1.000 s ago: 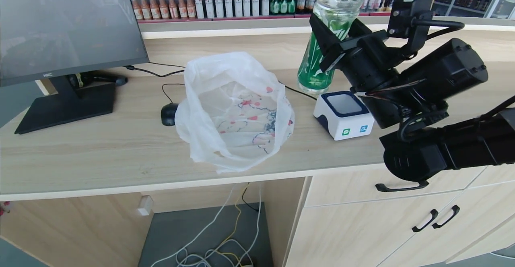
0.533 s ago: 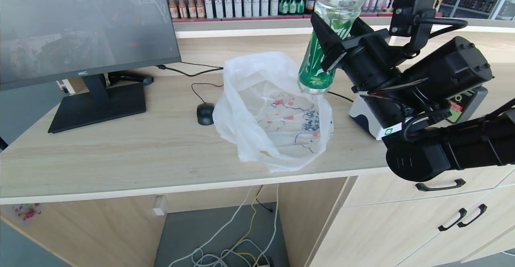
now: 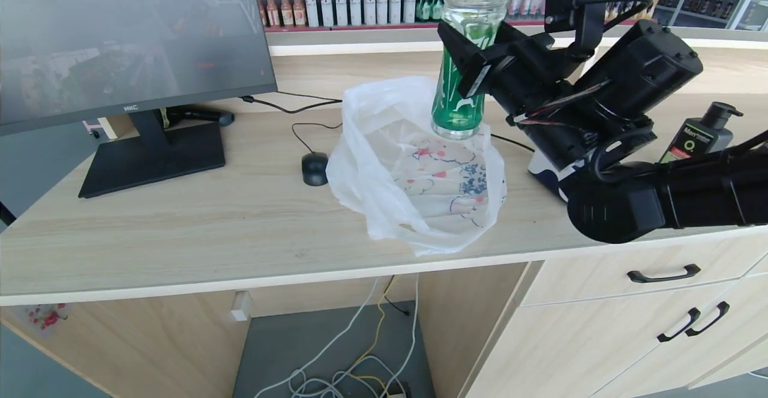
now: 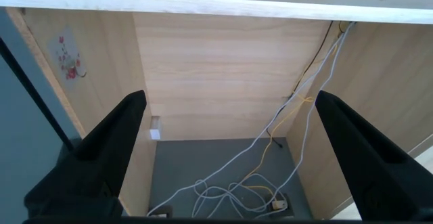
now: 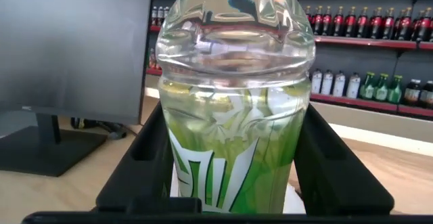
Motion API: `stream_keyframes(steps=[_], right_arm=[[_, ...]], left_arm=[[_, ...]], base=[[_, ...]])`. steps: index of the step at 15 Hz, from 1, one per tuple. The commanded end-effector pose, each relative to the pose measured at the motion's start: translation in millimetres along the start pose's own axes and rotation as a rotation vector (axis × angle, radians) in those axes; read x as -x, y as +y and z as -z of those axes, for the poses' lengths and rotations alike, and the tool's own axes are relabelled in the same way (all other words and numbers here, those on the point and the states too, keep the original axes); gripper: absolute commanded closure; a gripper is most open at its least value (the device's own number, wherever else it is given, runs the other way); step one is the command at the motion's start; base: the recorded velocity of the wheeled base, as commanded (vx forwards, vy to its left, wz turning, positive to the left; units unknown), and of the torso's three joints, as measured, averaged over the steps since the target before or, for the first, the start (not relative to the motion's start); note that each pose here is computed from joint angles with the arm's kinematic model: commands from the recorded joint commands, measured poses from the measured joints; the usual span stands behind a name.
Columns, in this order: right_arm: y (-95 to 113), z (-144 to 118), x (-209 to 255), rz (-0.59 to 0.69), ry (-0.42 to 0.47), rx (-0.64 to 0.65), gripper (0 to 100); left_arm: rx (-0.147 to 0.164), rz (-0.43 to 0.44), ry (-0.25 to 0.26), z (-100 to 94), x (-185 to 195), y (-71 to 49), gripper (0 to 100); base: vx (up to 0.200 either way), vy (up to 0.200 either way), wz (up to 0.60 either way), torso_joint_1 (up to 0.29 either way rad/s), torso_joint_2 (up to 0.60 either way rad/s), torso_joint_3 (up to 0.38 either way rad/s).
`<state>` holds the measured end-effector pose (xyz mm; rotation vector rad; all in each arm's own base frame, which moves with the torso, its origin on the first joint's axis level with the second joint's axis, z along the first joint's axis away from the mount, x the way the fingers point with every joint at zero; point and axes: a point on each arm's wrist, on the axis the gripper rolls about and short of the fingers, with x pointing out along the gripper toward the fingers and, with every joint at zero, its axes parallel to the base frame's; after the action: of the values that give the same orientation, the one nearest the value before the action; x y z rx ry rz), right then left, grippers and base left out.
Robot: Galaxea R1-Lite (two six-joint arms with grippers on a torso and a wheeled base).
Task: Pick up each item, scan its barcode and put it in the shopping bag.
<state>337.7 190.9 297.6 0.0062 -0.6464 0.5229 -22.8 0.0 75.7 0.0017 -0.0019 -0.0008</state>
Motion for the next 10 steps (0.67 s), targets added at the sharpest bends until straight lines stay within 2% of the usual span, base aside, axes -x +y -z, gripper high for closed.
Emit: stream_keyframes(steps=[1,3,6,10], right_arm=[[-1.4,2.9,-17.6,0.056,0.018,0.003,100],[6.7,1.1,-27.6,0.084,0.034,-0.011,100],[32.7,5.1,-40.2,0.042,0.064,-0.024,100],[47.4,13.9,-48.3,0.012,0.085,-0.025,100]], left_arm=[[0.0,-0.001,-0.001,-0.1,0.0,0.0,0],[0.0,-0.001,-0.001,-0.1,0.0,0.0,0],[0.0,-0.001,-0.001,-0.1,0.0,0.0,0],[-0.001,-0.001,-0.001,-0.1,0.0,0.0,0]], base=[[0.0,0.0,0.0,0.0,0.0,0.0],[0.0,0.0,0.0,0.0,0.0,0.0],[0.0,0.0,0.0,0.0,0.0,0.0],[0.0,0.0,0.0,0.0,0.0,0.0]])
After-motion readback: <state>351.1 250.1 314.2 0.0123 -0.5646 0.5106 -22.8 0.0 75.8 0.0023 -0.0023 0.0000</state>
